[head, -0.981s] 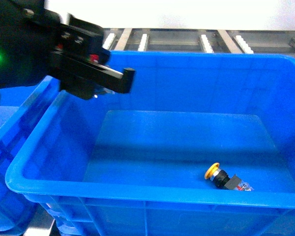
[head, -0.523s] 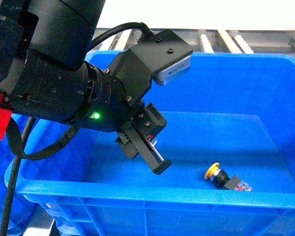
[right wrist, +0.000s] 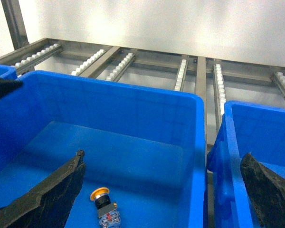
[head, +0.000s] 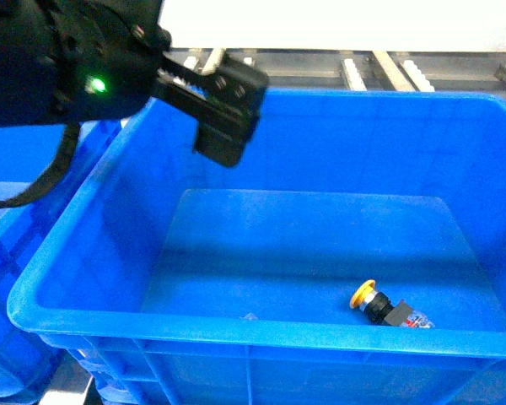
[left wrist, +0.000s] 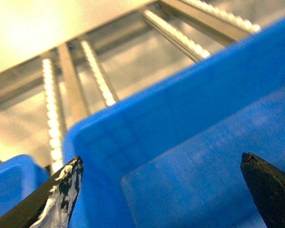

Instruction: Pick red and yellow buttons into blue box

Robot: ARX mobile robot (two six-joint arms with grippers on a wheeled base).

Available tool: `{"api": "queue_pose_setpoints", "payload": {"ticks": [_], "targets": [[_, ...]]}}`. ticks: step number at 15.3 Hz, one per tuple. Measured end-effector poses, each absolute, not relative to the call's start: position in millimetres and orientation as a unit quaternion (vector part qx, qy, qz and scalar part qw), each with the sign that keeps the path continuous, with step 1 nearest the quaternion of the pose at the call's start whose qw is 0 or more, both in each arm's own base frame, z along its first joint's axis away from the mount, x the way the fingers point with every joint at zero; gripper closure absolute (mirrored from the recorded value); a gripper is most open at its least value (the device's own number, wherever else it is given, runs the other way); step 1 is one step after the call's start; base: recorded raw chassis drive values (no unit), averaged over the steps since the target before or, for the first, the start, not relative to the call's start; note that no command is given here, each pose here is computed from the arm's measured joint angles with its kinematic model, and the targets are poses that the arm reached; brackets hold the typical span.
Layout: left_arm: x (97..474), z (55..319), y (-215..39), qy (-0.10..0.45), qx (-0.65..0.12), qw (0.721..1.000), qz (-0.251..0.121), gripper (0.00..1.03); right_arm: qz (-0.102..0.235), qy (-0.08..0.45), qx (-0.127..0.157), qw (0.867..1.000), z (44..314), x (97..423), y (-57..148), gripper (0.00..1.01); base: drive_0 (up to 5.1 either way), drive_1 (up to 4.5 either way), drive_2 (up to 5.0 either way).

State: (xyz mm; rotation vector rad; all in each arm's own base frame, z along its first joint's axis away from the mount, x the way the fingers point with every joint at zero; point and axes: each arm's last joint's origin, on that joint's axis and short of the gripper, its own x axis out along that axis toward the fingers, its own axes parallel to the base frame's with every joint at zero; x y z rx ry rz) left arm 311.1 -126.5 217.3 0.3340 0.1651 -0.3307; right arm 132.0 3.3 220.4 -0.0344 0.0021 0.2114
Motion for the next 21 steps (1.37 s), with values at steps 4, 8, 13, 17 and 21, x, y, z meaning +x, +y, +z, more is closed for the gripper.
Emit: {"api": "queue_pose_setpoints", "payload": {"ticks": [4,8,13,17,21], "targets": [[227.9,230.3,-76.1,0.026,0.009,1.000,0.011,0.05,0.106,0.001,-0.017,0.994,220.4,132.0,3.3,0.03,0.0,0.00,0.0],[164.9,232.4,-63.3,0.007,-0.005,0.999,0.051,0.05,0.106,0.001,-0.017,0.994,220.4,132.0,3.3,0.03,0.0,0.00,0.0],[113.0,227.2,-59.8,0.040,0.022,0.997,0.062,0.05,0.106,0.001,-0.017,0.994,220.4,132.0,3.3,0.03,0.0,0.00,0.0],[110.4,226.1,-60.9,0.041,0.025,0.997,0.064,0.05,0.102,0.001,-0.017,0.995,220.4,132.1,3.1,0.03,0.0,0.00,0.0],[99.7,198.9,-33.2,0.014,-0.001,1.000,0.000,0.56,0.002,0.003,-0.009,1.000,197.6,122.6,0.1,0.55,0.0,0.00,0.0]]}}
